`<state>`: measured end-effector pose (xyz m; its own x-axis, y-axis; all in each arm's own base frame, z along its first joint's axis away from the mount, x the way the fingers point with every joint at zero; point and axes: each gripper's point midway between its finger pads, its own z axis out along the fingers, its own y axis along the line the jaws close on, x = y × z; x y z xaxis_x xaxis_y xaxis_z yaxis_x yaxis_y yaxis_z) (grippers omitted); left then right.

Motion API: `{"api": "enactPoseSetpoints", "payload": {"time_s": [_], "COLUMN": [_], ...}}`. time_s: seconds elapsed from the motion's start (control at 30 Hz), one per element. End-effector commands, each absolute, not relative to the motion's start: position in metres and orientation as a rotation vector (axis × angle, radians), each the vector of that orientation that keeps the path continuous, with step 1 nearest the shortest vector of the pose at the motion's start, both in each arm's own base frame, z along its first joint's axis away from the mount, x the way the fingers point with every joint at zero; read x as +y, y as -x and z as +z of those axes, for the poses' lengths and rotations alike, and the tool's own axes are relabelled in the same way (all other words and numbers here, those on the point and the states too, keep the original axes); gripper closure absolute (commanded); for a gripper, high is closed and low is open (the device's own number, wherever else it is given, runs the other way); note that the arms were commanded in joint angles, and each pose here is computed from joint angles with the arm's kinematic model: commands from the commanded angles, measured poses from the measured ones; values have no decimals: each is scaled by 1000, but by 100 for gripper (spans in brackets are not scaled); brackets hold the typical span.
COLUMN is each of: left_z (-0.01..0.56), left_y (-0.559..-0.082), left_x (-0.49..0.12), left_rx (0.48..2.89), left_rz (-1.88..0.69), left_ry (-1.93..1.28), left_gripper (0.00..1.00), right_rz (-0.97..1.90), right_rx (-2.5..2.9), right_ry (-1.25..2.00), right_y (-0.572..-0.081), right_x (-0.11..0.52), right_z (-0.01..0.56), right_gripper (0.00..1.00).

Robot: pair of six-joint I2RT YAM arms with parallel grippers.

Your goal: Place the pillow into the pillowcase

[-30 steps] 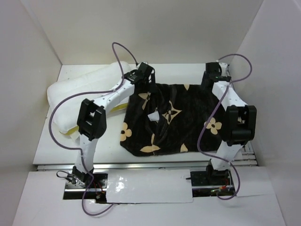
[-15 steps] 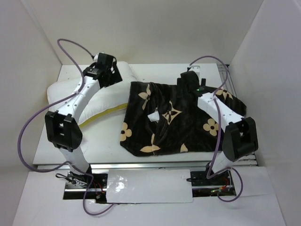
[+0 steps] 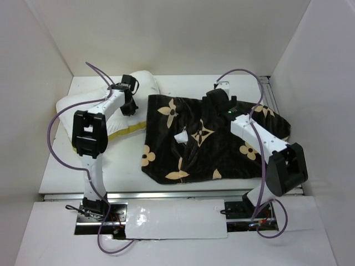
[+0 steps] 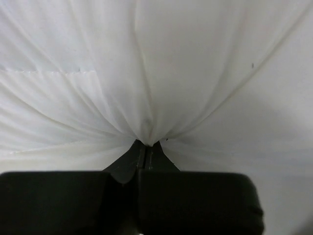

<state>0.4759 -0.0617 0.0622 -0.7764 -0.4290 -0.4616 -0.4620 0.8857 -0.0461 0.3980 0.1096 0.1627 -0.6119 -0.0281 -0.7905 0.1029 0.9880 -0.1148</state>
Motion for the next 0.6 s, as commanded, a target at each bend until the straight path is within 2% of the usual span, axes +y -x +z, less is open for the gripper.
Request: {"api": "enactPoseSetpoints", "payload": {"time_s": [0.0,0.07,0.13,0.2,0.3,0.5,0.53,0.57], "left_z": [-3,22,34,71,96,132,134,141], "left_y": [-431,-423,-393,-375,-337,-318,-318,-322], "left_x": [-55,-35,8,45,83,104,100,97], "left_rx": [2769,2672,2608,2499,2425,2326,2330,2316], "left_rz": [83,149,365,458,609,538,507,467], "left_ry": [745,790,898,998,1127,1175,1175,1173], "left_gripper": [100,100,100,100,100,100,95,85], "right_rz": [-167,-160,-136,-108,-81,-51,-69,-69], "right_rx": [2115,2103,2089,2090,2103,2142,2147,2160], "right_ry": [-127,-132,-132,-122,-96,-33,-36,-17], "right_y": [-388,-384,-380,-376,-374,-374,-375,-375], "right_x": [100,98,98,100,108,129,127,133], "right_z": [200,205,212,213,204,189,186,183], "right_gripper": [0,0,0,0,0,0,0,0]}}
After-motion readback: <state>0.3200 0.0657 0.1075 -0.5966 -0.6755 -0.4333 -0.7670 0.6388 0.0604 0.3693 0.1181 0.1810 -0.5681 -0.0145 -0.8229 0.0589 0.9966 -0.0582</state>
